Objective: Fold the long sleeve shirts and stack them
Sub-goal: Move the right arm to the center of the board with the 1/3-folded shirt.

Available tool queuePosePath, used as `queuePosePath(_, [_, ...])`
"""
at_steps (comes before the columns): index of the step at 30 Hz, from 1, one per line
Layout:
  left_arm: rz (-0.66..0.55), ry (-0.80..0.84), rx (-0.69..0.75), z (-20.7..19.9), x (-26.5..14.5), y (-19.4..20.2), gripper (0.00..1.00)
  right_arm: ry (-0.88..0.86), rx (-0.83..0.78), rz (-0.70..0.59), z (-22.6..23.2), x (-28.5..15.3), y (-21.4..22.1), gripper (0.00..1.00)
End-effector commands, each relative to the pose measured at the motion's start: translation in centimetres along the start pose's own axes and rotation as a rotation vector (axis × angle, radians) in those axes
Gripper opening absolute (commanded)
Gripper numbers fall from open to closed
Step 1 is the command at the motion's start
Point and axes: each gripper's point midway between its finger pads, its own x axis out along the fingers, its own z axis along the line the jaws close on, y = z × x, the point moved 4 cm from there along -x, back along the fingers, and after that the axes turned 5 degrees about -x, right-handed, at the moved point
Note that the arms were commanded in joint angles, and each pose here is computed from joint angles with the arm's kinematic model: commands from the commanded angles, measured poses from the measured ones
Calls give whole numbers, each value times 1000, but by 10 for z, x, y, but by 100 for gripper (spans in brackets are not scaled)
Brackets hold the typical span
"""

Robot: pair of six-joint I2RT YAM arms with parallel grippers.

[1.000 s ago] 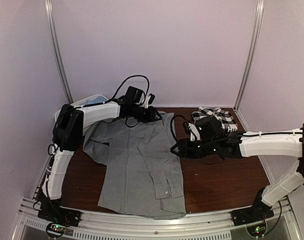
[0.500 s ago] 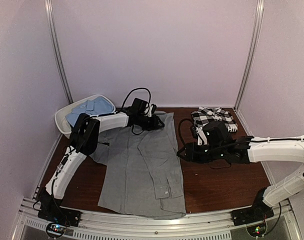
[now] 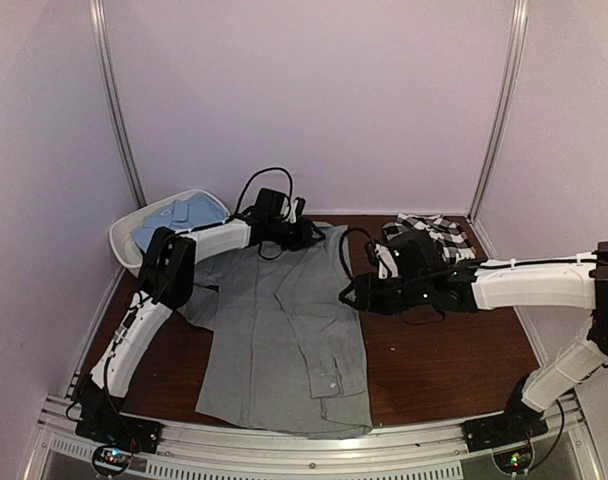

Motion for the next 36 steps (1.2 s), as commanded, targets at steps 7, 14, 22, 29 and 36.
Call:
queuePosePath(7, [-87, 102, 99, -59, -55, -57, 48, -97, -21, -30, -2, 56, -54, 50])
queuePosePath(14, [-111, 1, 157, -76, -107, -50, 49, -140, 16, -1, -15, 104, -72, 50])
queuePosePath(22, [-65, -188, 140, -58, -164, 4, 48, -116, 89, 3, -53, 141, -79, 48])
queuePosePath(29, [-68, -360, 98, -35, -217, 52, 48, -23, 131, 41, -90, 159, -68, 48])
queuePosePath(36, [-113, -512, 32, -15, -263, 87, 49, 51, 161, 66, -121, 163, -58, 48])
